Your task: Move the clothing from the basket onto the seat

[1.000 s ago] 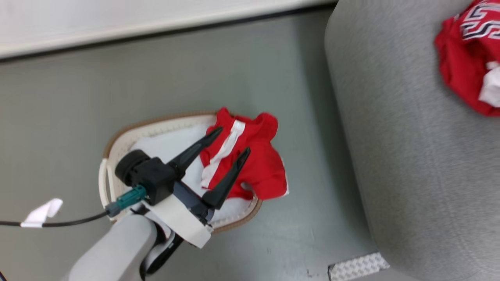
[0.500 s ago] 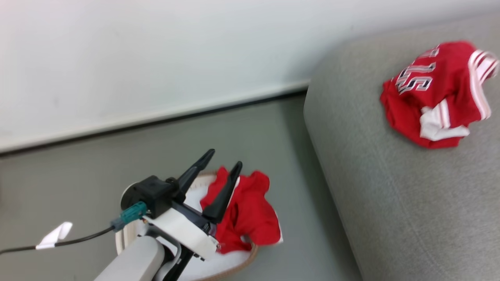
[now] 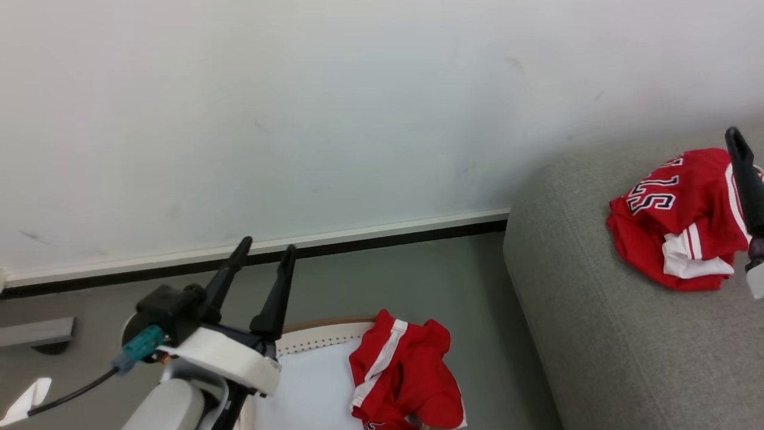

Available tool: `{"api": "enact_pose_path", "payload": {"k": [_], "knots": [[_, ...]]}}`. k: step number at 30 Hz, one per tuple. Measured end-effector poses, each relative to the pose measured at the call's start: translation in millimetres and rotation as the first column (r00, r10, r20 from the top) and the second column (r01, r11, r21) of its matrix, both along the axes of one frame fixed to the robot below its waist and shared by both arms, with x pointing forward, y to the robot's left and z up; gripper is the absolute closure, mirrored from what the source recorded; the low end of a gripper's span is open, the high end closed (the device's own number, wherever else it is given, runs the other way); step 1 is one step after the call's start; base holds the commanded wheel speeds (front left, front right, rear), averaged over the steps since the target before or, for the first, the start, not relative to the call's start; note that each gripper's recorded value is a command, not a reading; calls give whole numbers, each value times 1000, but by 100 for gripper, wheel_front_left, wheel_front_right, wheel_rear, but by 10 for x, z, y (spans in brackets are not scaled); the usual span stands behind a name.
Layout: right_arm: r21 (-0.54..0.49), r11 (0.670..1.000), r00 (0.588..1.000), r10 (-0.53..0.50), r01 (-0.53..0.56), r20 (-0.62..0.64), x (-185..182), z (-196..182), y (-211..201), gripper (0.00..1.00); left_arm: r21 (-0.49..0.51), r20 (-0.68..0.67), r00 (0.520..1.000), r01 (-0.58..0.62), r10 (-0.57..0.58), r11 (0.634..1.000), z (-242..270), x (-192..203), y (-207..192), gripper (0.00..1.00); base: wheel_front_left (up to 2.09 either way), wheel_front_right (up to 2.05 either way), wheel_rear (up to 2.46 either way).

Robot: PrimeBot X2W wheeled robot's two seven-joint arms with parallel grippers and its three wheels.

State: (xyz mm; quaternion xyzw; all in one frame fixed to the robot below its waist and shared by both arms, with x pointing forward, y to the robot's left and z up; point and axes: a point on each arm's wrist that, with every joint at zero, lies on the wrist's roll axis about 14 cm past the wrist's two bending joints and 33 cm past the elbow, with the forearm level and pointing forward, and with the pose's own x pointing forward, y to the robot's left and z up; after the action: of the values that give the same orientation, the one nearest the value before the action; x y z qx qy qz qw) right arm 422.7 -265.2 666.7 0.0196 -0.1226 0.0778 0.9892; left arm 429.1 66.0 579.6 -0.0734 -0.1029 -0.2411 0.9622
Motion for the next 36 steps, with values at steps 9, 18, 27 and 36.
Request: {"api": "enact_pose_path", "payload": {"k": [9, 18, 27, 36], "knots": [[110, 986, 991, 115, -123, 74, -99, -202, 588, 0, 3, -30, 965, -262, 262, 965, -119, -146, 800, 0, 0, 0, 0], [168, 979, 994, 107, -111, 37, -265, -685, 875, 0, -18, -73, 899, -435, 433, 900, -276, -356, 1307, 0, 0, 0, 0], [226, 972, 995, 79, -62, -63, -492, -1164, 1068, 0, -23, -127, 863, -495, 489, 869, -503, -508, 1483, 0, 0, 0, 0], [227, 970, 993, 97, -81, -62, -526, -1181, 1219, 0, -22, -148, 867, -484, 476, 875, -607, -519, 1417, 0, 0, 0, 0]]}}
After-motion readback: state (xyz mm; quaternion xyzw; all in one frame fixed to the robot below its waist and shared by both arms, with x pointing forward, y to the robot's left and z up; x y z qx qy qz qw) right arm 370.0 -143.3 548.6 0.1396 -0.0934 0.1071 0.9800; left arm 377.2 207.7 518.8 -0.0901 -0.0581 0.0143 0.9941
